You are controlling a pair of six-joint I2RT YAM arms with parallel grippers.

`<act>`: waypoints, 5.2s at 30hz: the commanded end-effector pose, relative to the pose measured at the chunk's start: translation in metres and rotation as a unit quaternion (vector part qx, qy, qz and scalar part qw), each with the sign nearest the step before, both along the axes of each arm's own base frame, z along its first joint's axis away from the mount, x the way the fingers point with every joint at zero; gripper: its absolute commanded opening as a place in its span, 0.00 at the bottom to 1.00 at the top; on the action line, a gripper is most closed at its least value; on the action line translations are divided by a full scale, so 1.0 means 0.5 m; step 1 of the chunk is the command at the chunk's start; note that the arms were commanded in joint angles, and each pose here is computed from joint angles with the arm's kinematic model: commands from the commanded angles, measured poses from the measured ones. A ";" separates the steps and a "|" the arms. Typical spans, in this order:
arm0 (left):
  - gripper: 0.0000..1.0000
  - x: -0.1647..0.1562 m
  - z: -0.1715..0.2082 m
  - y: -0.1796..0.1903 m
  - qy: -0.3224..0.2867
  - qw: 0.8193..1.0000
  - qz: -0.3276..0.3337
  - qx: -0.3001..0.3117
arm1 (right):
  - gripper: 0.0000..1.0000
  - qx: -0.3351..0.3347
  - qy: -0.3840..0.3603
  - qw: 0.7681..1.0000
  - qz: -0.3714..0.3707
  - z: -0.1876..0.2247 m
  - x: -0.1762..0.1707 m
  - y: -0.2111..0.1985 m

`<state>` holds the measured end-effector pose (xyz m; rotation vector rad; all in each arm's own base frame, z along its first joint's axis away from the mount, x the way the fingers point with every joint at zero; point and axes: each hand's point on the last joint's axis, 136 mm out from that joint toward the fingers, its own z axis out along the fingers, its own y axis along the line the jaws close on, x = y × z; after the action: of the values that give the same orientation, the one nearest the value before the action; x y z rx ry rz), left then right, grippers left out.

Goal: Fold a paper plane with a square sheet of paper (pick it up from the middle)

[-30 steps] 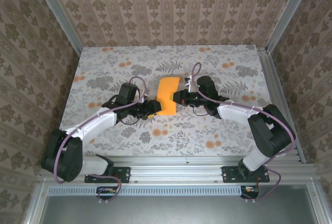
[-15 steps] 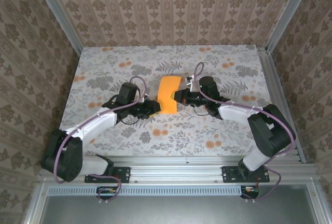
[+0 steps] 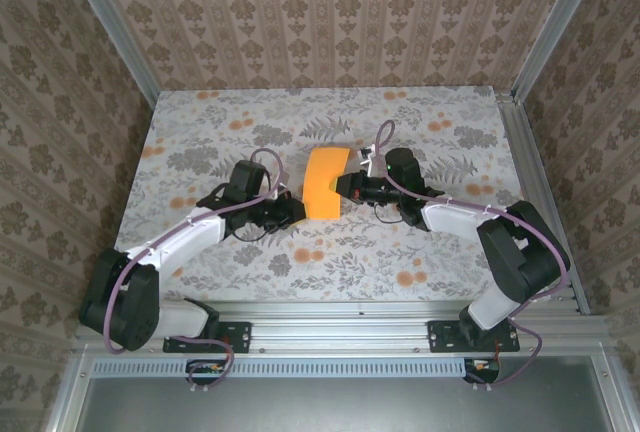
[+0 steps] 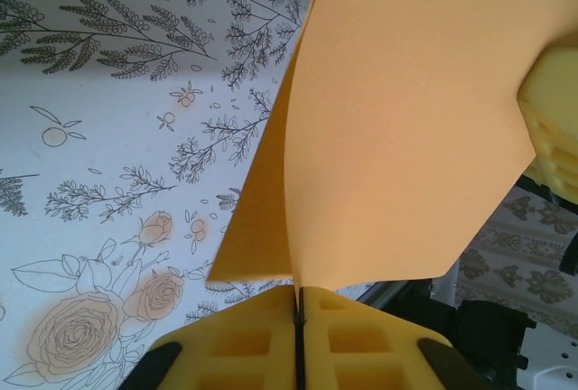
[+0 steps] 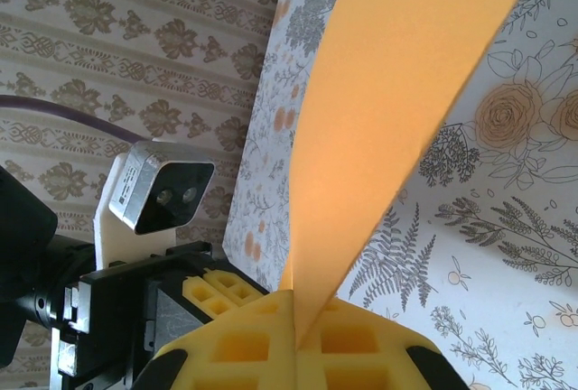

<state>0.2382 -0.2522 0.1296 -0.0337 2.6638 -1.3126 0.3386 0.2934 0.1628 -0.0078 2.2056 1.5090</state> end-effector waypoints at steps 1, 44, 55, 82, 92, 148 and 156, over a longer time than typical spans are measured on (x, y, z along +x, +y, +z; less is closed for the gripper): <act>0.04 0.006 0.008 0.000 -0.005 1.000 -0.004 0.004 | 0.00 0.000 0.011 1.000 0.009 -0.025 -0.006 0.000; 0.00 0.003 -0.140 -0.103 0.056 0.994 -0.050 0.075 | 0.52 -0.317 0.065 0.946 -0.019 -0.196 -0.054 -0.178; 0.00 0.011 -0.140 -0.132 0.057 0.993 -0.066 0.074 | 0.27 -0.230 0.060 0.971 -0.027 -0.222 0.009 -0.113; 0.02 0.076 -0.144 -0.203 0.053 0.993 -0.084 0.059 | 0.13 -0.260 0.105 0.960 0.003 -0.302 -0.016 -0.127; 0.02 0.093 -0.166 -0.215 0.057 0.993 -0.089 0.061 | 0.16 -0.242 0.078 0.967 -0.011 -0.233 0.006 -0.128; 0.04 0.113 -0.141 -0.269 0.062 0.991 -0.117 0.031 | 0.14 -0.294 0.097 0.951 -0.015 -0.320 0.115 -0.211; 0.04 0.125 -0.150 -0.285 0.065 0.990 -0.120 0.028 | 0.14 -0.291 0.092 0.952 -0.010 -0.316 0.115 -0.207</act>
<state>0.2998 -0.3873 0.0529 0.2067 2.8872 -1.3132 0.4069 0.1885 0.0183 -0.0045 2.6713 0.8146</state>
